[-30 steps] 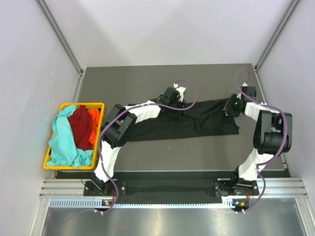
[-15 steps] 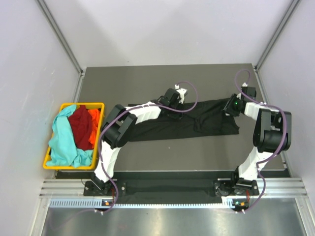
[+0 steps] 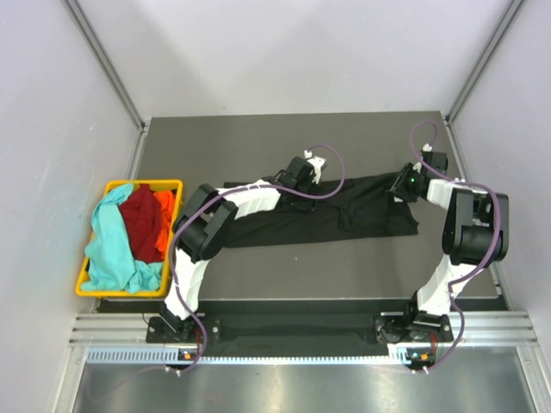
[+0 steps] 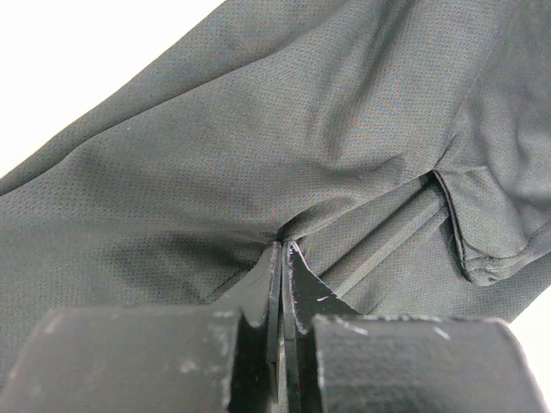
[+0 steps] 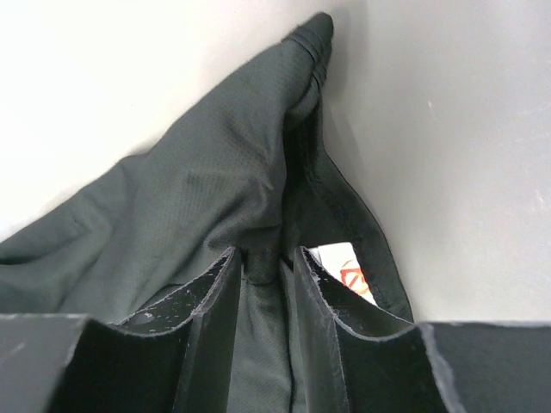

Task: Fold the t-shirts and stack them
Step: Fold the tshirt

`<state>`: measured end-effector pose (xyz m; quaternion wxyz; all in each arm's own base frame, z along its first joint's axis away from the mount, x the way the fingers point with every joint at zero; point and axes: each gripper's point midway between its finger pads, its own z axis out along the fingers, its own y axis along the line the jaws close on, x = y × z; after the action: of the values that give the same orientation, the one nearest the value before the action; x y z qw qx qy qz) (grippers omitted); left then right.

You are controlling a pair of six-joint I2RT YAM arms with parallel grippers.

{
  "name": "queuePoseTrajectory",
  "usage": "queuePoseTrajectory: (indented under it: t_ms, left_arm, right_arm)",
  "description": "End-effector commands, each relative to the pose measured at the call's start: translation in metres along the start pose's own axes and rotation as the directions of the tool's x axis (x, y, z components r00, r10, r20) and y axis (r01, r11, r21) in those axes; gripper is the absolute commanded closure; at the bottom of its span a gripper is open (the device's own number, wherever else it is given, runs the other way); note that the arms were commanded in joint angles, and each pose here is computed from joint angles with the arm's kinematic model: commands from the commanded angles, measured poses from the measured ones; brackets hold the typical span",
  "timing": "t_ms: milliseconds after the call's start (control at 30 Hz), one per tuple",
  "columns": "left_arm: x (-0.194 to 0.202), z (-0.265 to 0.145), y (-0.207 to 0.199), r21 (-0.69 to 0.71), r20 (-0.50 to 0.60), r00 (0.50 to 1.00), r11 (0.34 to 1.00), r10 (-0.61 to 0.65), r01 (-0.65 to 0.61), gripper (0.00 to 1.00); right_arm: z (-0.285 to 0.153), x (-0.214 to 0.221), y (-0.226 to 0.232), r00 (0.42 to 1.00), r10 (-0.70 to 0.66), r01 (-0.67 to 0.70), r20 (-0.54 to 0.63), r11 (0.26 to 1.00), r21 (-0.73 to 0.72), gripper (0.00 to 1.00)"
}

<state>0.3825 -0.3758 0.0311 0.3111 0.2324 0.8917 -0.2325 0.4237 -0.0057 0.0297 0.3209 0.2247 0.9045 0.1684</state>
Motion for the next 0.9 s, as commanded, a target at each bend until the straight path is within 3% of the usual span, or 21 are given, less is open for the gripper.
queuePoseTrajectory:
  t_ms: [0, 167, 300, 433, 867]
  left_arm:
    - [-0.006, -0.015, -0.001, -0.018, 0.011, 1.000, 1.000, 0.018, -0.018, 1.00]
    - [-0.001, -0.012, 0.001, -0.023, -0.005, 1.000, 0.999, 0.022, -0.022, 1.00]
    - [0.002, -0.008, 0.000, -0.015, -0.012, 1.000, 1.000, 0.012, -0.012, 1.00]
    - [0.002, -0.007, 0.001, -0.022, -0.013, 1.000, 1.000, 0.006, -0.006, 1.00]
    - [-0.008, -0.019, 0.006, -0.068, 0.009, 1.000, 0.998, 0.000, 0.001, 1.00]
  right_arm:
    - [0.006, -0.013, 0.000, 1.000, 0.000, 0.001, 0.030, 1.000, -0.016, 0.67]
    - [0.008, -0.013, 0.004, 1.000, 0.001, 0.000, 0.021, 0.999, -0.036, 0.68]
    - [0.008, -0.013, 0.004, 1.000, 0.003, -0.003, 0.015, 0.999, -0.032, 0.76]
    - [0.003, -0.017, 0.001, 1.000, 0.007, -0.007, 0.024, 1.000, -0.001, 1.00]
    - [-0.026, -0.032, 0.011, 0.997, -0.014, 0.014, 0.070, 1.000, 0.004, 1.00]
